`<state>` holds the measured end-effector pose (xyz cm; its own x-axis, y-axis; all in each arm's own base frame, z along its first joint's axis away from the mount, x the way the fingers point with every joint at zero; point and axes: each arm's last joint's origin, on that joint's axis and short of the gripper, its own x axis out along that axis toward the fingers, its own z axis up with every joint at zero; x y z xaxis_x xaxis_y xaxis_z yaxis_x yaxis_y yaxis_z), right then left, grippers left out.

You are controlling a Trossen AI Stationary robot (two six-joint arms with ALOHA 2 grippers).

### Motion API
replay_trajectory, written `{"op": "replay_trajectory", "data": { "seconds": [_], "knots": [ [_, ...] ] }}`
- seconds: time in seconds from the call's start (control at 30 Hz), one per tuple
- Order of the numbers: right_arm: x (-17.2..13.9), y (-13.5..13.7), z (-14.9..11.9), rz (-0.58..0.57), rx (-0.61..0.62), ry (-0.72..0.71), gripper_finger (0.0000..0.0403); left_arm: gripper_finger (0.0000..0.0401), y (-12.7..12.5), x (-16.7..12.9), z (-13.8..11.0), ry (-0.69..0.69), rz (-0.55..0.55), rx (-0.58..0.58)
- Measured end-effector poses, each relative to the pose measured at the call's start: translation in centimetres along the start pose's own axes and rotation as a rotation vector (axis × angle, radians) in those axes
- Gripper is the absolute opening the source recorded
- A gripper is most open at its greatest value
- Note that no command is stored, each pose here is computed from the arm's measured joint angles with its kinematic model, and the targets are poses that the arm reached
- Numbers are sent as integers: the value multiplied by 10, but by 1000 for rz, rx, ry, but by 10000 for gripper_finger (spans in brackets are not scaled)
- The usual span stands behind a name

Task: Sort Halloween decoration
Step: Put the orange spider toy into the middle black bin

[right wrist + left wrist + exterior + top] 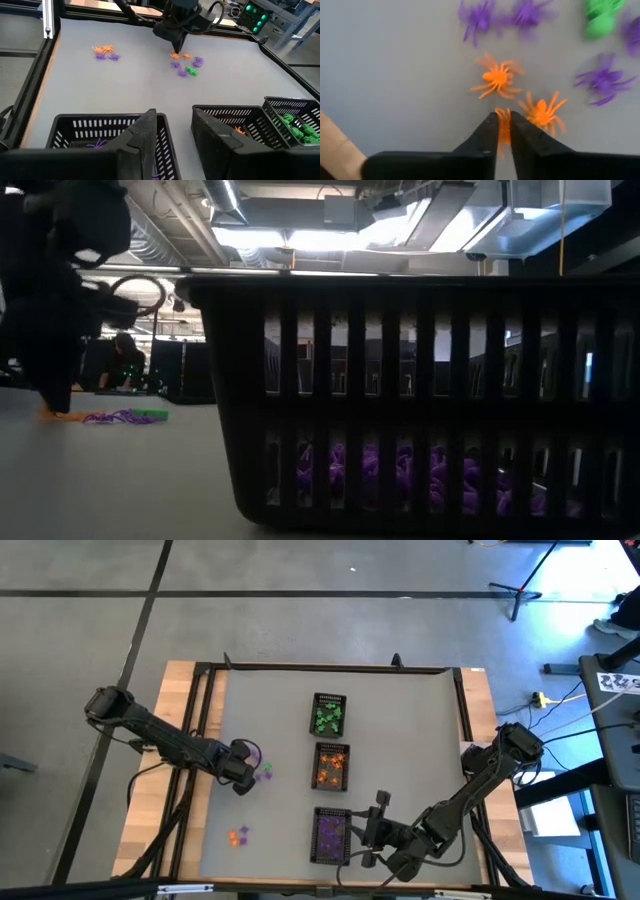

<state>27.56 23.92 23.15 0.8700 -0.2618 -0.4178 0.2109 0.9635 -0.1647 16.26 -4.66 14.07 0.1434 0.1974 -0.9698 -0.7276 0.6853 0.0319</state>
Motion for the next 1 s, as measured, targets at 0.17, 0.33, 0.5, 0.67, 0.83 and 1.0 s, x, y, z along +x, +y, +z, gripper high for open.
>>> {"op": "replay_trajectory", "data": {
  "seconds": [0.17,0.33,0.5,0.67,0.83,1.0],
  "knots": [
    [0,0,0,0,-3,0,124,3,-9,-21,12,-57,11,29],
    [0,0,0,0,-4,0,124,1,-34,-58,34,-230,-99,71],
    [0,0,0,-2,-5,0,124,0,-78,-101,58,-589,-438,172],
    [0,-1,0,-21,-8,-10,124,0,-105,-122,75,-885,-655,233],
    [-6,-4,5,-23,-42,-23,124,0,-114,-93,102,-860,-663,218],
    [-24,-7,14,-31,-23,-74,124,0,-119,-54,132,-705,-681,228]
  ]
}}
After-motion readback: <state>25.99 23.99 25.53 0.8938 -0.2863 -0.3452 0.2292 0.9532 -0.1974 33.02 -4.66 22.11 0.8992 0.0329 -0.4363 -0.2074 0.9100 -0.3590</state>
